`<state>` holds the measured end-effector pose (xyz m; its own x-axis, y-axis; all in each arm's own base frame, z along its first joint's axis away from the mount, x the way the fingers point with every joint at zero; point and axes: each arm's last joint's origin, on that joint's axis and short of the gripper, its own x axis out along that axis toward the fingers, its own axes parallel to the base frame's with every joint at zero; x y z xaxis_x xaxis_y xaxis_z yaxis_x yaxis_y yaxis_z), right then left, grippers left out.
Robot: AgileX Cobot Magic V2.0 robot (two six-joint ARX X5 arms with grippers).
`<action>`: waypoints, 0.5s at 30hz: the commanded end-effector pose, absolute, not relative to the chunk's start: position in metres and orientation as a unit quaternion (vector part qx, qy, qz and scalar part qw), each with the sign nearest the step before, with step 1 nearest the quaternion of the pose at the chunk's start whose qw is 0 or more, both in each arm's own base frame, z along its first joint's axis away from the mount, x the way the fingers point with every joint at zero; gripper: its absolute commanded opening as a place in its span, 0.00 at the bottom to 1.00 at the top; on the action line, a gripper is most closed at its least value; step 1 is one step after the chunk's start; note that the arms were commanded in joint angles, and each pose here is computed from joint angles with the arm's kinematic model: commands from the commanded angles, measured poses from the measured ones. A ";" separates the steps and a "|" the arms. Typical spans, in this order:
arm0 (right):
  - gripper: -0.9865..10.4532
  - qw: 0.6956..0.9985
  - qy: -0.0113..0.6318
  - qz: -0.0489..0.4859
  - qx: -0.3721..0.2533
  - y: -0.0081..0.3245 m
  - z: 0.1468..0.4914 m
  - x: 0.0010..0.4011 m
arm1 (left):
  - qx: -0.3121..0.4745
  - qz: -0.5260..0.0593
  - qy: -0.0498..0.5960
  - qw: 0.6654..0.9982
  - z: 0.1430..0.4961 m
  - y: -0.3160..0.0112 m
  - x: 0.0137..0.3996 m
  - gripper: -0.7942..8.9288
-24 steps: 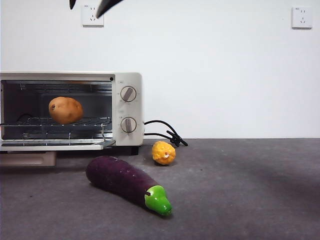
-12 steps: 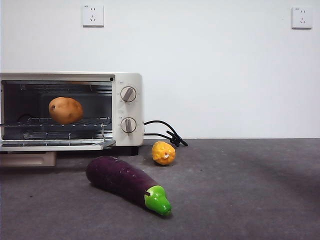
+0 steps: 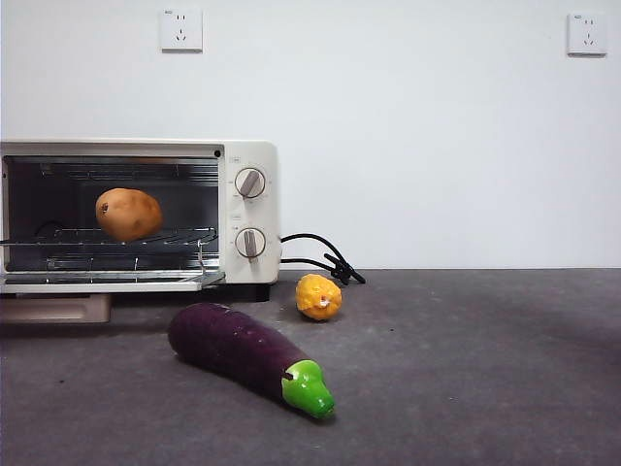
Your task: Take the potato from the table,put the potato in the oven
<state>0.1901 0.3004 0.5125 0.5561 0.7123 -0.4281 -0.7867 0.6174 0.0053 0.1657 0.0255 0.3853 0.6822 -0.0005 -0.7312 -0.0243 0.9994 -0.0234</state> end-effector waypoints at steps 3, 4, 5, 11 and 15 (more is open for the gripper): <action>0.08 0.868 0.251 0.399 -0.158 0.275 0.510 0.174 | -0.076 -0.005 0.422 0.903 0.349 0.048 0.187 0.07; 0.08 0.868 0.259 0.386 -0.172 0.270 0.508 0.172 | -0.090 -0.004 0.426 0.900 0.341 0.053 0.190 0.07; 0.08 0.870 0.269 0.368 -0.189 0.261 0.504 0.168 | -0.110 0.000 0.429 0.897 0.330 0.059 0.193 0.07; 0.08 0.866 0.303 0.325 -0.231 0.217 0.489 0.147 | -0.209 0.003 0.428 0.880 0.281 0.087 0.198 0.07; 0.08 0.872 0.305 0.309 -0.228 0.183 0.487 0.134 | -0.269 -0.021 0.421 0.866 0.260 0.097 0.205 0.07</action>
